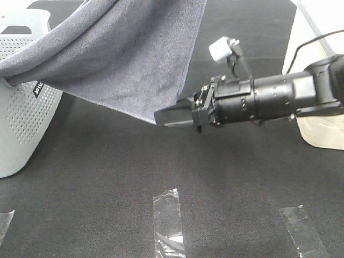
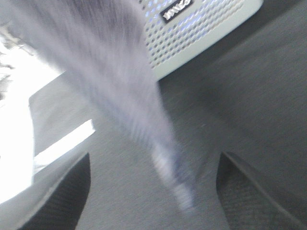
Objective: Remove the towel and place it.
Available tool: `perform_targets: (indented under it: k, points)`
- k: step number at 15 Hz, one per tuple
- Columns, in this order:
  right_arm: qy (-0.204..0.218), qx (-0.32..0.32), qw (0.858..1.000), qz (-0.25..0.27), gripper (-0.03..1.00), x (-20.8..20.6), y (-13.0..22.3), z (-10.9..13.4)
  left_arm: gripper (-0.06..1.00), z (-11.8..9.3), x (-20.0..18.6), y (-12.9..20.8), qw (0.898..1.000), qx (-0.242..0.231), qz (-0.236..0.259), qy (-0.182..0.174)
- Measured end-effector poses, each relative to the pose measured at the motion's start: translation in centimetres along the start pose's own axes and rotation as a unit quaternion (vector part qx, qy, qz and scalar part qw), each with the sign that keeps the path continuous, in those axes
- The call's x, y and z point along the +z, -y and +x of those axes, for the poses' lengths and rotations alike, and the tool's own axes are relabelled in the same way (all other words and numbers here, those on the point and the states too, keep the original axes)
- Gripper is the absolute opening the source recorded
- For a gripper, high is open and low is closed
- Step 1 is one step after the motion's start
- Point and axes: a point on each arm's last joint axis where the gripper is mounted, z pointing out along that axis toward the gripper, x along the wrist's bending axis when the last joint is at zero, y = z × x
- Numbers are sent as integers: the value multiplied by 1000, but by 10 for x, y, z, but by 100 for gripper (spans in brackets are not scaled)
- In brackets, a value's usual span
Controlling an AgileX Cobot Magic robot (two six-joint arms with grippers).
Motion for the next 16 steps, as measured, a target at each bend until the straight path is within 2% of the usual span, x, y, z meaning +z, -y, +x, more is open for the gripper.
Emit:
perform_targets:
  k: [7, 11, 13, 16]
  points:
    - [0, -7, 1000, 0, 60, 8, -3, -10, 0, 1, 0, -2, 1000, -1, -12, -8]
    - [0, -8, 1000, 0, 45, 8, -4, -10, 0, 1, 0, -2, 1000, -1, -12, -8]
    - [0, -8, 1000, 0, 30, 8, -4, -10, 0, 2, 0, -2, 1000, -1, -13, -8]
    - [0, 11, 1000, 0, 0, 8, -4, -10, 0, 3, 0, -4, 1000, 0, -24, -19]
